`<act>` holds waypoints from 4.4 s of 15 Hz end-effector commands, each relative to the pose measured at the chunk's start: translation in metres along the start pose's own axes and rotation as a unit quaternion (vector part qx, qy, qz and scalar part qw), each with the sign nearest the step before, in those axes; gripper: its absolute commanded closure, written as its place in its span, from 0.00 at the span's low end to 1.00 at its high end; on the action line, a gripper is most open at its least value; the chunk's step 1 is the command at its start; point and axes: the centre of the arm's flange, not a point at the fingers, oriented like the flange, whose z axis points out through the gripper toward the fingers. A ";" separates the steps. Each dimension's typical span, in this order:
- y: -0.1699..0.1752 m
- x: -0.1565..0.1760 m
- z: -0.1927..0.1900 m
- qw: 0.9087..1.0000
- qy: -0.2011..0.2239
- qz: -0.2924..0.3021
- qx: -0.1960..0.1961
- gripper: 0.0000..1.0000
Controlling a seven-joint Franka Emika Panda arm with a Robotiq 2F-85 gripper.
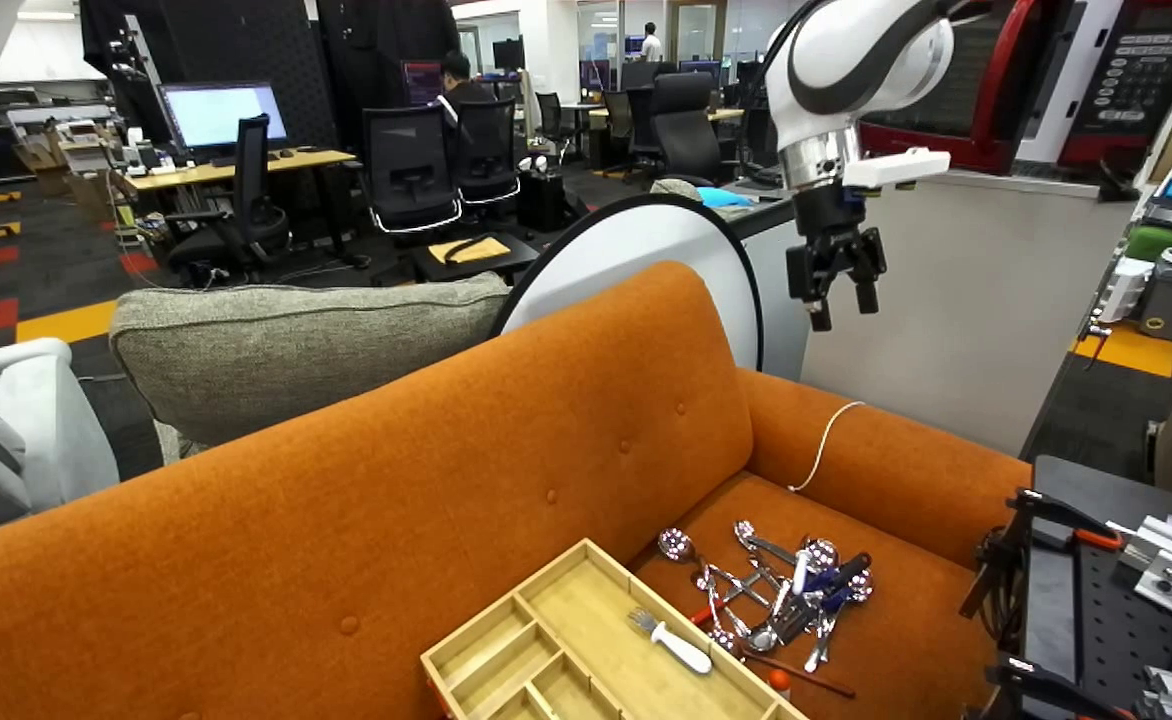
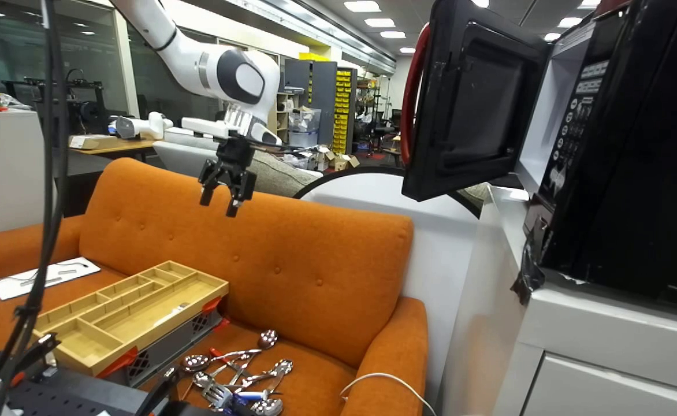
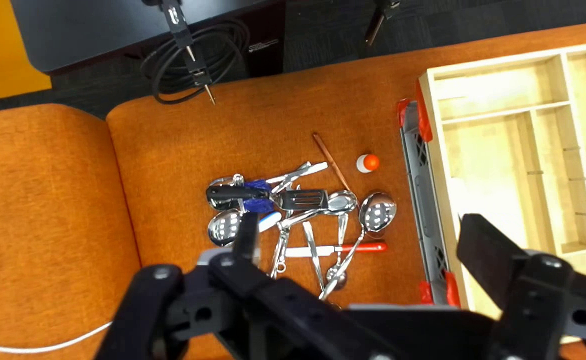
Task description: Pick the spatula and put it in the box
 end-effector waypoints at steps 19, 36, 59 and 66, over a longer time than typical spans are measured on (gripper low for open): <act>0.011 0.068 0.172 0.963 -0.135 0.232 0.027 0.00; 0.031 0.064 0.240 0.895 -0.234 0.376 0.047 0.00; 0.082 0.119 0.375 0.727 -0.166 0.651 0.140 0.00; 0.118 0.116 0.433 0.595 -0.107 0.792 0.089 0.00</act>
